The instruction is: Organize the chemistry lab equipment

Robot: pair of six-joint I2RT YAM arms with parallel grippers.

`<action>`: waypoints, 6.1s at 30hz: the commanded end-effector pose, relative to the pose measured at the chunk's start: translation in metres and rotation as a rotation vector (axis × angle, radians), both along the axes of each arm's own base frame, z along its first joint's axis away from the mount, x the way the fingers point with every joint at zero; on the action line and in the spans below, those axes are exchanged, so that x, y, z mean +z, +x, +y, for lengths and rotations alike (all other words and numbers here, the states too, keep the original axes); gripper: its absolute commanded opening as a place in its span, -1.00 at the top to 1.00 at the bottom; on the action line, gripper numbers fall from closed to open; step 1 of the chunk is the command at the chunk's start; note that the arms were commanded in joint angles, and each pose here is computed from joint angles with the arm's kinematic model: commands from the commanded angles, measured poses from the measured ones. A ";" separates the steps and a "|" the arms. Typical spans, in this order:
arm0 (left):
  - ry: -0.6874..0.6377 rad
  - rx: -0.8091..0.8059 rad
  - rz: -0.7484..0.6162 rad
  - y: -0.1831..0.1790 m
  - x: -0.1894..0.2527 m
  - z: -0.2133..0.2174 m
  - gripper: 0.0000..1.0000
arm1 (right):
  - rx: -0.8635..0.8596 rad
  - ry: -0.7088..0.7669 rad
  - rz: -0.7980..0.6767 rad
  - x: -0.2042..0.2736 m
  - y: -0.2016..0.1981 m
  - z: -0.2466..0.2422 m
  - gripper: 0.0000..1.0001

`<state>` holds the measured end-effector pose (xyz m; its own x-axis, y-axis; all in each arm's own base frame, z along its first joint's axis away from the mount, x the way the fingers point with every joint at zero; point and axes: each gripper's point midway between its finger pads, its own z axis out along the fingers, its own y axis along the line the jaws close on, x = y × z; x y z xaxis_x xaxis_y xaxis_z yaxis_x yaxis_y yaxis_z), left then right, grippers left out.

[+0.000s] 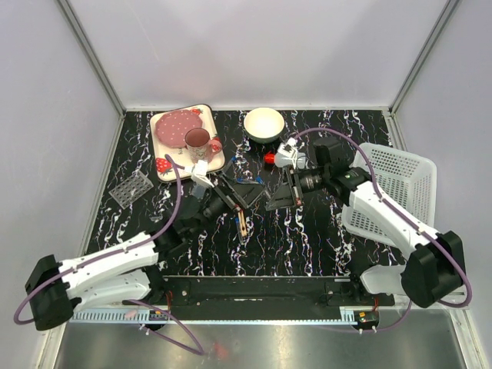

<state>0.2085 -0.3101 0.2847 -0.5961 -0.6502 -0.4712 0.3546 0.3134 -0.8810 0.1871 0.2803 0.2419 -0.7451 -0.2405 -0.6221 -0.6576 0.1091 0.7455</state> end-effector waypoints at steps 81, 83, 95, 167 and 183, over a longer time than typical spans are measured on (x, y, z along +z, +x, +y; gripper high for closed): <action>0.255 -0.553 0.114 -0.024 -0.023 -0.024 0.76 | 0.122 -0.159 -0.411 -0.041 -0.017 -0.030 0.02; 0.273 -0.527 0.121 -0.023 -0.025 -0.018 0.77 | 0.122 -0.158 -0.426 -0.036 -0.016 -0.030 -0.22; 0.550 -0.133 0.200 0.003 -0.046 0.096 0.76 | 0.043 -0.301 -0.592 -0.024 0.027 -0.055 -0.99; 0.961 0.767 0.595 0.219 -0.136 0.458 0.76 | -0.091 -0.479 -0.489 -0.108 0.081 -0.112 -0.99; 0.985 0.750 0.637 0.218 -0.159 0.461 0.76 | -0.083 -0.489 -0.472 -0.114 0.081 -0.113 -1.00</action>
<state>0.4149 0.1366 0.1143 -0.5832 -0.4973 -0.6423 -0.5366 0.8295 -0.1550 0.2657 0.1687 0.1291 -0.4668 -0.5197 -0.7155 -0.8663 0.4313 0.2519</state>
